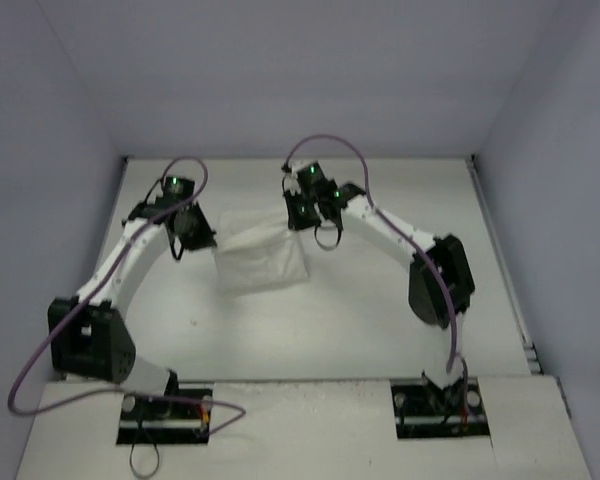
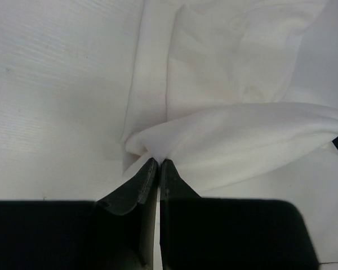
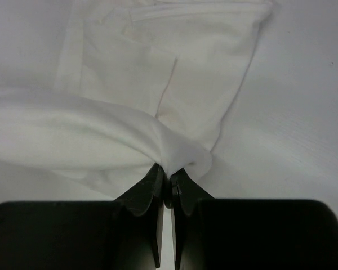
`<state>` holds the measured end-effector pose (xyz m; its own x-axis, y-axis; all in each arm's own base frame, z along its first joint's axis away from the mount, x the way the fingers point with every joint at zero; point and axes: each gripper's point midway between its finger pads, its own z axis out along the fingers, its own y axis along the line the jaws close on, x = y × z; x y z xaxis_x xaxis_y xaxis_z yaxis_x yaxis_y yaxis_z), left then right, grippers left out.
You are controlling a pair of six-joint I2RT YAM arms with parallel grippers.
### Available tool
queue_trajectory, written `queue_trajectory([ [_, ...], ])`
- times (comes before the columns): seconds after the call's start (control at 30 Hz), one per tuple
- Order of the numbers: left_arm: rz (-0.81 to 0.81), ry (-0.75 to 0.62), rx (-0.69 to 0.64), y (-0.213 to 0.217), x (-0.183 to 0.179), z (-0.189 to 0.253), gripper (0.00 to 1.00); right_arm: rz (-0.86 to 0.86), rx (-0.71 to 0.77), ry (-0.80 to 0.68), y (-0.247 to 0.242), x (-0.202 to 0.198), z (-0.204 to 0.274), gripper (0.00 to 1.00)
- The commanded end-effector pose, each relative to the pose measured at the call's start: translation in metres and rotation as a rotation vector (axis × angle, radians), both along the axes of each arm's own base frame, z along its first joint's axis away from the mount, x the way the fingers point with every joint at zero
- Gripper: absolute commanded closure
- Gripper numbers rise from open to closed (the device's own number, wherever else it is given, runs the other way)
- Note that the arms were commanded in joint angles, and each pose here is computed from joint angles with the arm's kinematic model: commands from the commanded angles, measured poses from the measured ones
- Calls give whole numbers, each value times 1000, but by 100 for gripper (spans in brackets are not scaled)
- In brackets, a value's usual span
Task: Fold and stack the t-shirts
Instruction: Fold the long partially folded tshirt into a neat square
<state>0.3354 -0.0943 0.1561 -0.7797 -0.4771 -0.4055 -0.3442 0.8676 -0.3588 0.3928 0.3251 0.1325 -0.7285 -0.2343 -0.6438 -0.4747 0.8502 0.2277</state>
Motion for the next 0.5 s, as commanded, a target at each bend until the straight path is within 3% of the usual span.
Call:
queue_trajectory([
  [0.0,-31,-113,9,-2,46,21,100,22,54,-61,9,38,24,95],
  [0.17,-12,-139,-4,1,104,21,100,-26,104,-61,13,86,16,88],
  [0.23,-33,-130,-6,0,123,12,99,-58,116,-57,11,101,11,75],
  [0.33,-46,-197,-4,3,155,27,74,-116,142,-97,-2,133,21,52],
  [0.47,-10,-328,-6,21,178,66,56,-112,126,-217,-18,158,54,37],
])
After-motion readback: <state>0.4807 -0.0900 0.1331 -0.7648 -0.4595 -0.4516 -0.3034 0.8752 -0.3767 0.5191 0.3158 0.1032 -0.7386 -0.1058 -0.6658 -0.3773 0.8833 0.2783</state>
